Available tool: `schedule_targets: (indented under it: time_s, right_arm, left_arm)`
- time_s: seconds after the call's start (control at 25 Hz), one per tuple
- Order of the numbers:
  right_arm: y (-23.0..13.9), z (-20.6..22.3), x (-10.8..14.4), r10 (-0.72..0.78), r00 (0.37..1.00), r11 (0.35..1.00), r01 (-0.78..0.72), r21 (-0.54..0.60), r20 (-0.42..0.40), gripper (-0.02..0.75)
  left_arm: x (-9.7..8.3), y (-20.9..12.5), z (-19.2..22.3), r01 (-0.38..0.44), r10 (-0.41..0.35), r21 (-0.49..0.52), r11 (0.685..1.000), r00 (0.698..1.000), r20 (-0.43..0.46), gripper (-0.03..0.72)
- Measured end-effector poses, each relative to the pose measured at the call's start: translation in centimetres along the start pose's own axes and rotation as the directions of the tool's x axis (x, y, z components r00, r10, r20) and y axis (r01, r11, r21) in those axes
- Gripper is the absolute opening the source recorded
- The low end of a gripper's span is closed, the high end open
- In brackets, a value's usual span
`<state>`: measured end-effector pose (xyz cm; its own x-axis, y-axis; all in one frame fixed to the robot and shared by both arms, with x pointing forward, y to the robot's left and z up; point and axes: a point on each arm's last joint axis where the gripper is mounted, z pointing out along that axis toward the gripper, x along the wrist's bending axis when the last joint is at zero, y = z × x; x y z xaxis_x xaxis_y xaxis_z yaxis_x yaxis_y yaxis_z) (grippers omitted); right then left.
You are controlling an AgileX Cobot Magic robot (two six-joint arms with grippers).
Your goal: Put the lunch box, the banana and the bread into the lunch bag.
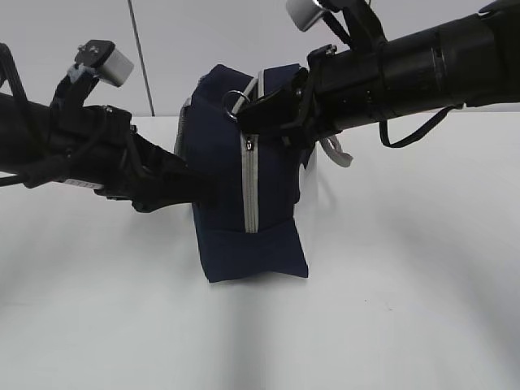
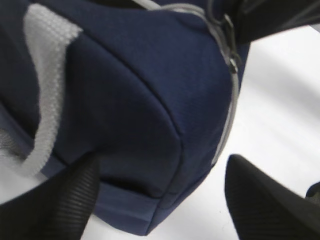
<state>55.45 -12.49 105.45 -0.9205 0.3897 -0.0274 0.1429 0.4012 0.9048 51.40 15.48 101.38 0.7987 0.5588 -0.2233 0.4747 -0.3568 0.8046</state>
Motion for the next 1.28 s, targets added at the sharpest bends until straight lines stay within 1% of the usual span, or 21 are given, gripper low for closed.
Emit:
schedule_targets:
  time_s: [0.28,0.48,0.56,0.68,0.8,1.04,1.12,1.28]
  right_arm:
    - [0.0,0.0,0.0,0.0,1.0,1.0,0.0,0.0,-0.002,-0.016]
    - [0.0,0.0,0.0,0.004,1.0,1.0,-0.004,0.0,-0.002,-0.016]
    - [0.0,0.0,0.0,0.008,1.0,1.0,-0.008,0.0,-0.002,-0.016]
    - [0.0,0.0,0.0,0.013,1.0,1.0,-0.013,0.0,-0.002,-0.016]
    - [0.0,0.0,0.0,0.027,1.0,1.0,-0.027,-0.001,-0.004,-0.016]
    - [0.1,0.0,0.0,0.05,0.999,0.999,-0.05,-0.01,-0.005,-0.016]
    - [0.1,0.1,0.0,0.058,0.998,0.998,-0.058,-0.016,-0.009,-0.016]
    - [0.6,0.0,-0.2,0.058,0.998,0.998,-0.058,-0.034,-0.004,-0.016]
  left_arm:
    - [0.3,0.3,0.3,0.079,-0.08,-0.047,0.996,0.997,-0.011,0.519]
    - [0.5,0.0,0.7,0.096,-0.096,-0.041,0.995,0.995,-0.008,0.475]
    - [0.5,0.1,0.7,0.098,-0.099,-0.043,0.994,0.995,-0.008,0.44]
    - [0.6,0.0,0.9,0.118,-0.118,-0.047,0.992,0.993,-0.004,0.364]
    - [0.7,-0.2,1.2,0.139,-0.139,-0.044,0.989,0.99,0.01,0.26]
    - [0.4,-0.7,1.9,0.169,-0.166,-0.023,0.985,0.982,0.091,0.025]
    - [0.4,-0.8,2.0,0.172,-0.17,-0.017,0.985,0.98,0.104,0.007]
    - [0.4,-0.8,2.0,0.172,-0.169,-0.016,0.985,0.98,0.108,0.005]
